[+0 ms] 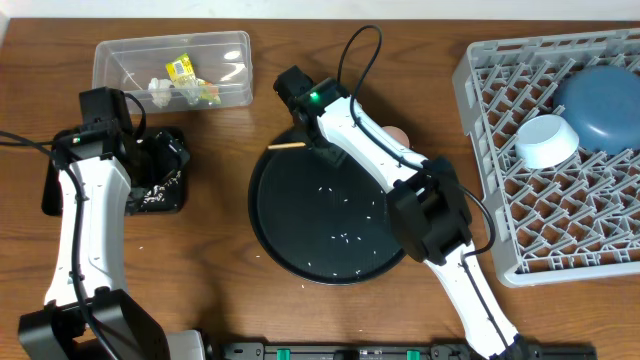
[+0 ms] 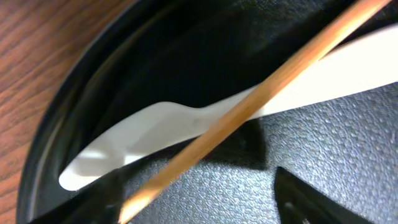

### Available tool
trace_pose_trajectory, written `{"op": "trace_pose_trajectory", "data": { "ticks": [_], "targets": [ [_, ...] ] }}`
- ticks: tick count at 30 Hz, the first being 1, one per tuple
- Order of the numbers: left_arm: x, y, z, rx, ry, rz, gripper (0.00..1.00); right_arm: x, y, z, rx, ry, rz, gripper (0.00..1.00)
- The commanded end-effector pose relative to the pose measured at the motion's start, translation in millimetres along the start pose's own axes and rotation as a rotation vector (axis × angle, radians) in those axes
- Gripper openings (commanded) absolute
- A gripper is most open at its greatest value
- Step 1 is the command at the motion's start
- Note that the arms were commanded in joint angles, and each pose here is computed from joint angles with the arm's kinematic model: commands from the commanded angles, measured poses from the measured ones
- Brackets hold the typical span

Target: Sort waste into correct bins and load items into the dishwasher rack

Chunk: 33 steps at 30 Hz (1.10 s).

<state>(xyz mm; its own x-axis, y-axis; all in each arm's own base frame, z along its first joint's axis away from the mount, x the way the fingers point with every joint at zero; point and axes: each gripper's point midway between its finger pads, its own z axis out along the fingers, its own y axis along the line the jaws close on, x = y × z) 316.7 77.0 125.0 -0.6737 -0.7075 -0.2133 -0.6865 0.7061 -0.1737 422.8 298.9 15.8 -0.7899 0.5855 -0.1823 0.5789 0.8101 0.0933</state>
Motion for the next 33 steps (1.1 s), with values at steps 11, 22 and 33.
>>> {"op": "trace_pose_trajectory", "data": {
  "ticks": [11,22,33],
  "targets": [
    [-3.4,2.0,-1.4,-0.011,-0.013,-0.006,0.98,18.3,-2.8,-0.4,0.028,0.032,-0.092,0.54],
    [-3.4,2.0,-1.4,-0.011,-0.013,-0.007,0.98,30.0,-0.1,0.1,0.023,0.047,-0.125,0.58],
    [-3.4,2.0,-1.4,-0.011,-0.013,-0.007,0.98,31.3,-11.1,13.6,0.069,0.046,-0.107,0.57]
  ]
}}
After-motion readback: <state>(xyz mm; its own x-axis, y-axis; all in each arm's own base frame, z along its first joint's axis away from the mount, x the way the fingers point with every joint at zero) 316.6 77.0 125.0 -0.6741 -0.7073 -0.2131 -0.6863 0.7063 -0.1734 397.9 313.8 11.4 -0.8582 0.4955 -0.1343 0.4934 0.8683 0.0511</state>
